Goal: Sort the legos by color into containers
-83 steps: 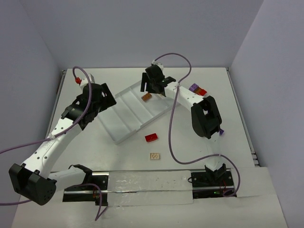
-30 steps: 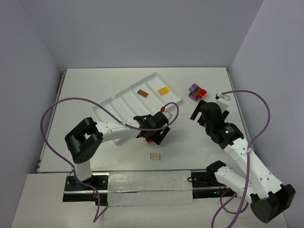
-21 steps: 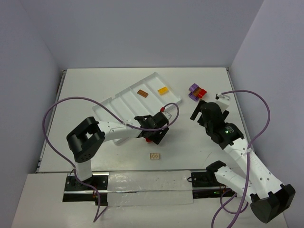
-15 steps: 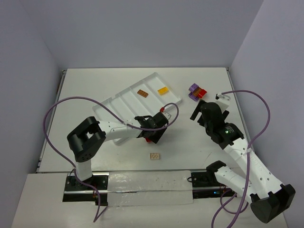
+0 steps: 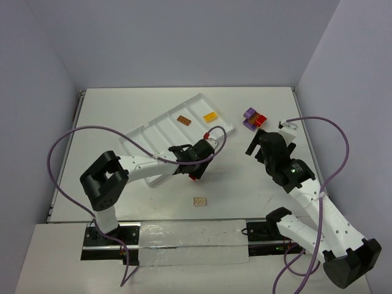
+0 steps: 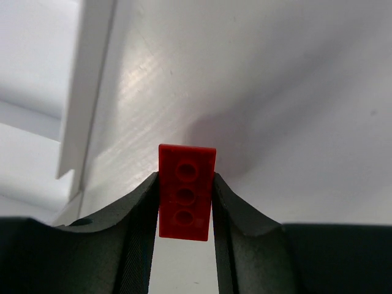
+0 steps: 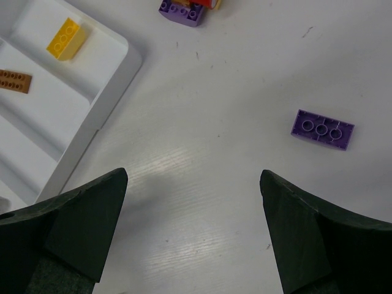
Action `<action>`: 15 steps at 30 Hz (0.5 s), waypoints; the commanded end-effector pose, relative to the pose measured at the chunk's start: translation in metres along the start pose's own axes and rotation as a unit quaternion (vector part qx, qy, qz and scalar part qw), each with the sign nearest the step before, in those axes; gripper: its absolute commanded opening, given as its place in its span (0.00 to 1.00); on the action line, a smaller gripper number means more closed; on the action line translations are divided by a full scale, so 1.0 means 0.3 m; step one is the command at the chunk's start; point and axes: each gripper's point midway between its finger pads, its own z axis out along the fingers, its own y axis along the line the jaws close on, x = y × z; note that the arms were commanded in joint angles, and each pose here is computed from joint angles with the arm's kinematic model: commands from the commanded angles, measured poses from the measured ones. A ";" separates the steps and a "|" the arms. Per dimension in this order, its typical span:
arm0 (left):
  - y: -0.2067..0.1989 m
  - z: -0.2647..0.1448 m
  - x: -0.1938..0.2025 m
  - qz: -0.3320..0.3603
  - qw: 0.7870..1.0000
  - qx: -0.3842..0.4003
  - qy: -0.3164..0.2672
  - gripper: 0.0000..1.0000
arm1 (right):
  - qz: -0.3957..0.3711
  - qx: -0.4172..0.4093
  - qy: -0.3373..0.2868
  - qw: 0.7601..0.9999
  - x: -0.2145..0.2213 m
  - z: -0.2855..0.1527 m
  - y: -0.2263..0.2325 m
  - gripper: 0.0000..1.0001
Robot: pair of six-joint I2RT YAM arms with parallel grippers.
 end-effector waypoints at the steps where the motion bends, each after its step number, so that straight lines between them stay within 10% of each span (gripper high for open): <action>1: 0.079 -0.190 -0.312 -0.081 0.989 0.020 -0.126 0.16 | 0.015 0.001 -0.030 0.999 -0.071 -0.029 -0.001 0.96; 15: 0.598 -0.096 -0.553 -0.284 0.939 -0.106 -0.161 0.20 | 0.015 0.008 -0.037 0.999 -0.085 -0.048 -0.019 0.96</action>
